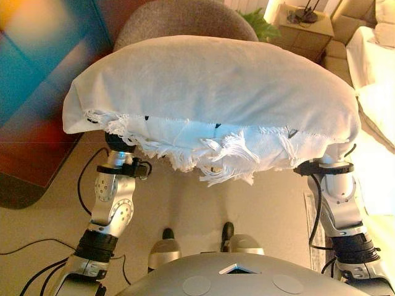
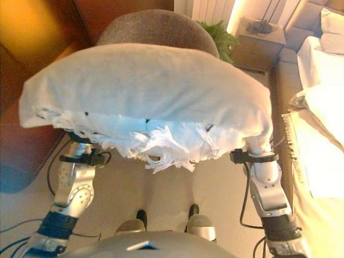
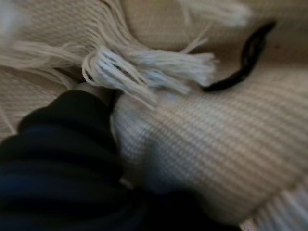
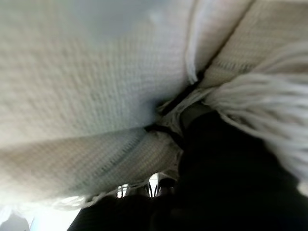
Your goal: Pick up the cushion and take it to the sofa
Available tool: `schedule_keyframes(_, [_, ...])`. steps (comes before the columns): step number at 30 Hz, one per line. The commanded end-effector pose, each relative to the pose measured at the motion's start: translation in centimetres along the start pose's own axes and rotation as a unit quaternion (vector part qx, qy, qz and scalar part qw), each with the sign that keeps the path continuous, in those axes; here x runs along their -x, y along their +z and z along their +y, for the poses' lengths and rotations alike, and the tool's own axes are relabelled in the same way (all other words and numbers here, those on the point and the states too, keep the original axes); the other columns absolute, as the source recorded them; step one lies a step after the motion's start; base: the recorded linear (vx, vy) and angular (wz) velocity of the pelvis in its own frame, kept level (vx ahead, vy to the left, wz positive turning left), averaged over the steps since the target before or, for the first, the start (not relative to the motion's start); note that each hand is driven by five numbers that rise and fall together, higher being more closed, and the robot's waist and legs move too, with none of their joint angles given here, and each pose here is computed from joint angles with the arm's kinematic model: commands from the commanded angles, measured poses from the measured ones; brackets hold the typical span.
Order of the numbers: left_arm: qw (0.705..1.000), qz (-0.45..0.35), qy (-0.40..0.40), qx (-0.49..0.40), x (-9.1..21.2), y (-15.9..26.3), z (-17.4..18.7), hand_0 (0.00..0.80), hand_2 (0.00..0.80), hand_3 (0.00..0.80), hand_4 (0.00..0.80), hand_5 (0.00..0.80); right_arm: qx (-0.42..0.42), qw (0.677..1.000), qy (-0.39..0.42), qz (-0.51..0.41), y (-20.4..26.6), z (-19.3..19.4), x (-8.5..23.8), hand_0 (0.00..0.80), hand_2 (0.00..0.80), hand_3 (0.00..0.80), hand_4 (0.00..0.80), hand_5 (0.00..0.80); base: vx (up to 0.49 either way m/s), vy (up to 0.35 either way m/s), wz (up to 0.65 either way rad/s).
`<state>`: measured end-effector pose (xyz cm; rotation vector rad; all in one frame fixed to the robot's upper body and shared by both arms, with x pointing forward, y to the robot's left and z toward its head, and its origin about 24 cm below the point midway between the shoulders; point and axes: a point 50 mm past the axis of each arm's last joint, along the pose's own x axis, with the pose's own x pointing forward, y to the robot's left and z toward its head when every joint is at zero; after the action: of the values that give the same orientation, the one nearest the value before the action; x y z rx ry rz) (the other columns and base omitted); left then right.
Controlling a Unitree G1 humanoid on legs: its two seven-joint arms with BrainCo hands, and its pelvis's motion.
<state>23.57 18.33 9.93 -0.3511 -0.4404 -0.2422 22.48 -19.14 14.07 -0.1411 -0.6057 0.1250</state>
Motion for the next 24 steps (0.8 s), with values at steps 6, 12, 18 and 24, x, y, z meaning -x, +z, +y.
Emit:
schedule_keyframes(6, [0.986,-0.126,-0.098,0.053,-2.1,3.2,-4.6,0.800,0.800,0.800,0.800,0.800,-0.029,0.985,0.091,-0.144,4.6,2.2,-2.4,0.800,0.800,0.800,0.800,0.800,-0.077,-0.236,0.00])
schedule_keyframes(12, [0.987,-0.126,-0.092,0.044,-1.4,3.4,-4.3,0.800,0.800,0.800,0.800,0.800,-0.041,0.982,0.098,-0.157,4.6,3.0,-2.4,0.800,0.800,0.800,0.800,0.800,0.035,-0.149,-0.45])
schedule_keyframes(18, [0.990,-0.110,-0.073,0.057,-1.6,2.6,-4.5,0.800,0.800,0.800,0.800,0.800,-0.038,0.982,0.112,-0.144,4.1,4.6,-3.0,0.800,0.800,0.800,0.800,0.800,0.281,0.024,-0.44])
schedule_keyframes(24, [0.991,-0.093,-0.064,0.068,-0.8,2.0,-4.3,0.800,0.800,0.800,0.800,0.800,-0.044,0.988,0.104,-0.103,3.1,4.3,-2.0,0.800,0.800,0.800,0.800,0.800,0.532,0.090,-0.09])
